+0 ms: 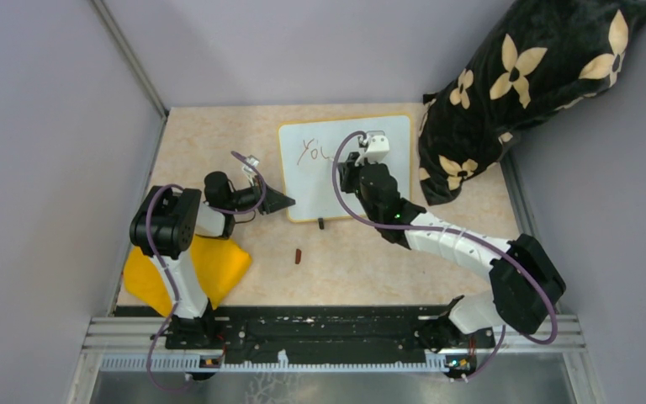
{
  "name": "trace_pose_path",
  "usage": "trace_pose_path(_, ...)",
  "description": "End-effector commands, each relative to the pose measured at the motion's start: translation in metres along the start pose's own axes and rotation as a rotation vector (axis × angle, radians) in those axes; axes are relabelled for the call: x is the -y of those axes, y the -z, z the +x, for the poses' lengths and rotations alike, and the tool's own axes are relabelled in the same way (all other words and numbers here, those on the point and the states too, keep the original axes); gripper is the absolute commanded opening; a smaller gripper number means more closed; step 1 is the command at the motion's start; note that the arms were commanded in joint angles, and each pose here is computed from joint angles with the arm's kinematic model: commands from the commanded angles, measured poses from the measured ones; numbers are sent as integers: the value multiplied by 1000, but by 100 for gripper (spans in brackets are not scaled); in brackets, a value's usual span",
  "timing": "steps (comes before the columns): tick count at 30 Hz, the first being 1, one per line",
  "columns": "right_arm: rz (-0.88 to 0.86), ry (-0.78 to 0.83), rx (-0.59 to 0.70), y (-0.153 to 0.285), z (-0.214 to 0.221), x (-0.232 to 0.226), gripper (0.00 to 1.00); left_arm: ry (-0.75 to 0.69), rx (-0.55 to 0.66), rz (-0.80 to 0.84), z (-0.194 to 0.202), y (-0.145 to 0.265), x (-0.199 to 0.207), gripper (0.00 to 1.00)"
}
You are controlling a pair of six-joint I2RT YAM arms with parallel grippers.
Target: Write a sentence on the whiteboard
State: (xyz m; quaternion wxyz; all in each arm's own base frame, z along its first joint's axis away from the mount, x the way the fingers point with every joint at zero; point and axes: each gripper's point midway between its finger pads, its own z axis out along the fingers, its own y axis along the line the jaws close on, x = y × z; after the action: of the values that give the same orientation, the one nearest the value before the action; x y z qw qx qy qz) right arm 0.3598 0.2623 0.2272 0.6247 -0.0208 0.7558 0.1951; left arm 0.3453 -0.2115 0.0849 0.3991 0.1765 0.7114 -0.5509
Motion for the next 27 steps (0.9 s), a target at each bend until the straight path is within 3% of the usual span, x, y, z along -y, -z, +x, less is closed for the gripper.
trace_pose_path(1,53,-2,67,-5,-31,11,0,-5,-4,-10,2,1,0,0)
trace_pose_path(27,27,0,94,-19,-54,-4,0,-10,-2,-8,1,1,1,0)
